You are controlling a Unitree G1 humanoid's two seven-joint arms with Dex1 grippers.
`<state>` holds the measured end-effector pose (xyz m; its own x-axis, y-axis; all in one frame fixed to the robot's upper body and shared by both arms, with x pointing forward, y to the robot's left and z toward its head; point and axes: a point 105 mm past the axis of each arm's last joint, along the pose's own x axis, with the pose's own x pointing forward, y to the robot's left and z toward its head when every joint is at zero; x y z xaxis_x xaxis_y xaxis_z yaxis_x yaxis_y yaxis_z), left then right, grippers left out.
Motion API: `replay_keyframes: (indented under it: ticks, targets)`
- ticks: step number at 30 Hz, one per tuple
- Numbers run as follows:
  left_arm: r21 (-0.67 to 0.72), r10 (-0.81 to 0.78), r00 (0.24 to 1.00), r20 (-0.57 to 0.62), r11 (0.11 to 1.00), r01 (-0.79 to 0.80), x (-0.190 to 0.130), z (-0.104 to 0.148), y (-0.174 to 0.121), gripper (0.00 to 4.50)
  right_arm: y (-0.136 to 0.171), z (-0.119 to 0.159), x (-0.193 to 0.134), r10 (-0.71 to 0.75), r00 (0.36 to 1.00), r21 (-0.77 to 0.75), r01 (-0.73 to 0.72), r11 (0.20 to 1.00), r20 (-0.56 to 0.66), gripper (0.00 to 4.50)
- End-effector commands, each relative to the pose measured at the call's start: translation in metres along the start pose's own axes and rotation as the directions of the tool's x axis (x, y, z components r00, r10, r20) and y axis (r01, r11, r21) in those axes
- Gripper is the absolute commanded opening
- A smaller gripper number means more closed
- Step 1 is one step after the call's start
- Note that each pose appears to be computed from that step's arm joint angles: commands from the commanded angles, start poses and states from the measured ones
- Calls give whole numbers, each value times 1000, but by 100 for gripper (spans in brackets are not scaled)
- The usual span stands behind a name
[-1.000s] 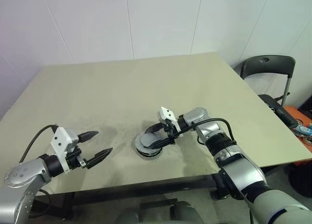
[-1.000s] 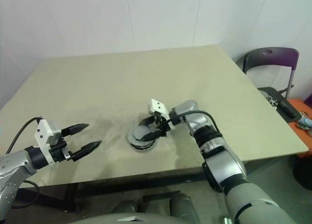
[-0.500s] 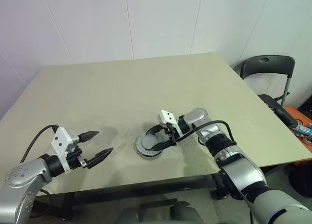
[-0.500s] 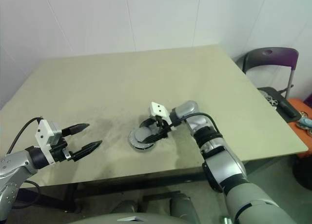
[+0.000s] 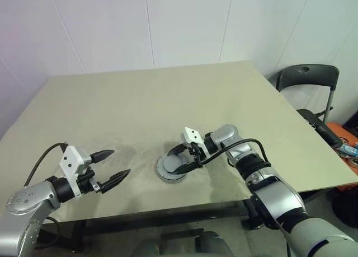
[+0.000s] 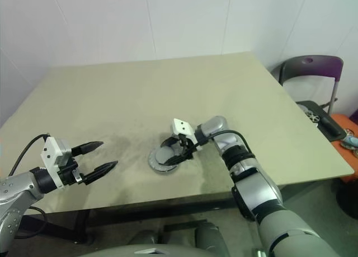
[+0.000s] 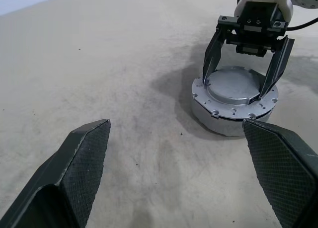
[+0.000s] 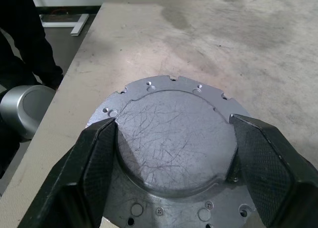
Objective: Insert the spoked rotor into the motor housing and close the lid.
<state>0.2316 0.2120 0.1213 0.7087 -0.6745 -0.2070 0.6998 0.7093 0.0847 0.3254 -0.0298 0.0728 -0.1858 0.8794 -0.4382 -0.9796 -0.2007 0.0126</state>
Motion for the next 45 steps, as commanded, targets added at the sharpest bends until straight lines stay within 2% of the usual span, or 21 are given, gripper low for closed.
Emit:
replay_keyframes:
  ticks: [1, 12, 15, 18, 29, 45]
  targets:
    - [36, -14, 999, 31, 999, 13, 4, 11, -2, 450, -1, 3, -2, 9, 1000, -45, -10, 999, -23, 326]
    - [20, -83, 993, 79, 996, 82, 29, 28, -10, 450, -1, -7, 0, 9, 999, -49, -11, 999, -53, 326]
    - [-12, -97, 994, 56, 995, 98, 41, 23, -11, 450, -1, -7, 0, 8, 999, -47, -11, 999, -54, 326]
    - [-42, -118, 993, 14, 992, 119, 50, 14, -13, 394, -1, -7, 1, 11, 999, -45, -13, 999, -52, 326]
    - [-42, -187, 981, -53, 982, 185, 91, -5, -28, 7, -3, -2, 2, 5, 999, -48, -7, 999, -35, 326]
    - [-72, -260, 949, -177, 965, 251, 99, -33, -47, 0, -6, -6, -1, -35, 998, -24, 34, 999, -45, 326]
